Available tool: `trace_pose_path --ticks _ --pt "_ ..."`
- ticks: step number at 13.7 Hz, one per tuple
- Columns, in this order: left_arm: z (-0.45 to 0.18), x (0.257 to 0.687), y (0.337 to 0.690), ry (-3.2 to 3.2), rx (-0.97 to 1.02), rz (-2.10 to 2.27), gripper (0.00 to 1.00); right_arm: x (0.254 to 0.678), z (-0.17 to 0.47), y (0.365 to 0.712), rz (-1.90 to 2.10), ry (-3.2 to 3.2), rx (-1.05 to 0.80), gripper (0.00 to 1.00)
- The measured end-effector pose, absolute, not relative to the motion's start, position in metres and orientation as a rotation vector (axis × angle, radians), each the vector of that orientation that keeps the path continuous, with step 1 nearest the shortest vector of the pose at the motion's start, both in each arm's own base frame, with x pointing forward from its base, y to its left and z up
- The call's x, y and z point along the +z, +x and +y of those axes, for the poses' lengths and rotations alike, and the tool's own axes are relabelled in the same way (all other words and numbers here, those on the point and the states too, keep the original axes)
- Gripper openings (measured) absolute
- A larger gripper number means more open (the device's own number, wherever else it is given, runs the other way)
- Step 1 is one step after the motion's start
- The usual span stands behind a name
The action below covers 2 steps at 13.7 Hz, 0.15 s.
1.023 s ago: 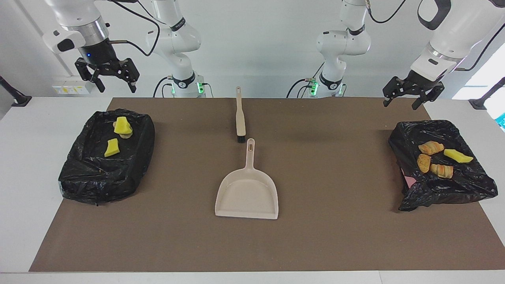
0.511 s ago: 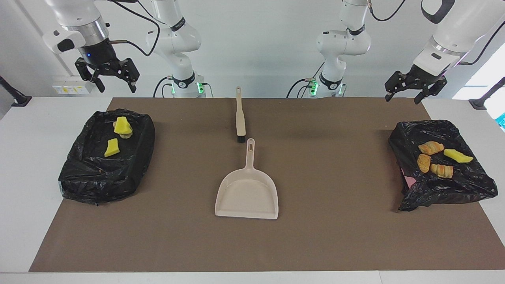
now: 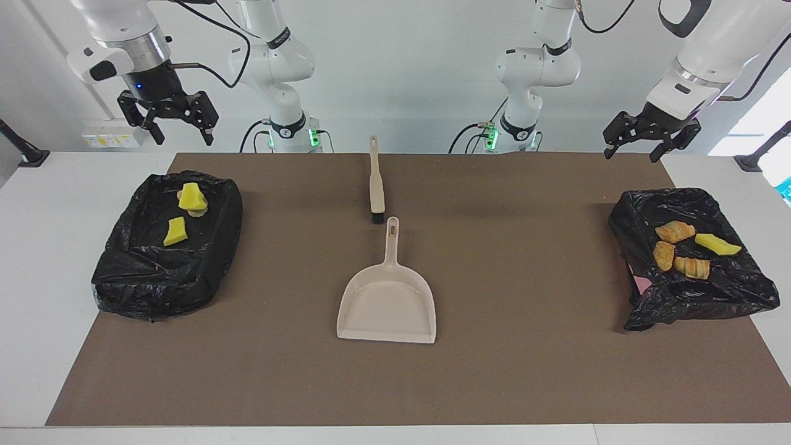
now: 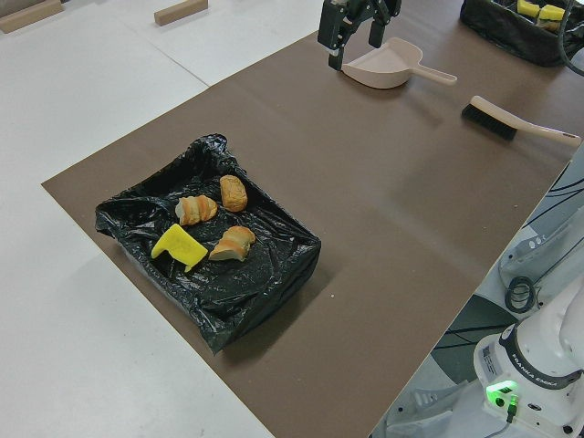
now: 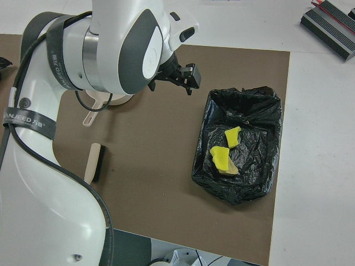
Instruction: Sweep and dump trash in bin
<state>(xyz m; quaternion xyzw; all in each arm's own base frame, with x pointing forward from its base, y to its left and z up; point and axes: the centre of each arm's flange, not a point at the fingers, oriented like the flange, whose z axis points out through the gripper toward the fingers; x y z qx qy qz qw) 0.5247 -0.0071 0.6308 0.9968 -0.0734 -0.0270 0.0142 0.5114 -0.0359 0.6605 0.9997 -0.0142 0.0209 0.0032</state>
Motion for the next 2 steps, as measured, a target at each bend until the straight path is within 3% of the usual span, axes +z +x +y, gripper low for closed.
trace_pose_path --ticks 2 --pt "-0.0071 0.6308 0.5247 3.104 -0.085 -0.229 1.00 0.6605 -0.0359 0.5114 -0.045 3.134 0.066 1.00"
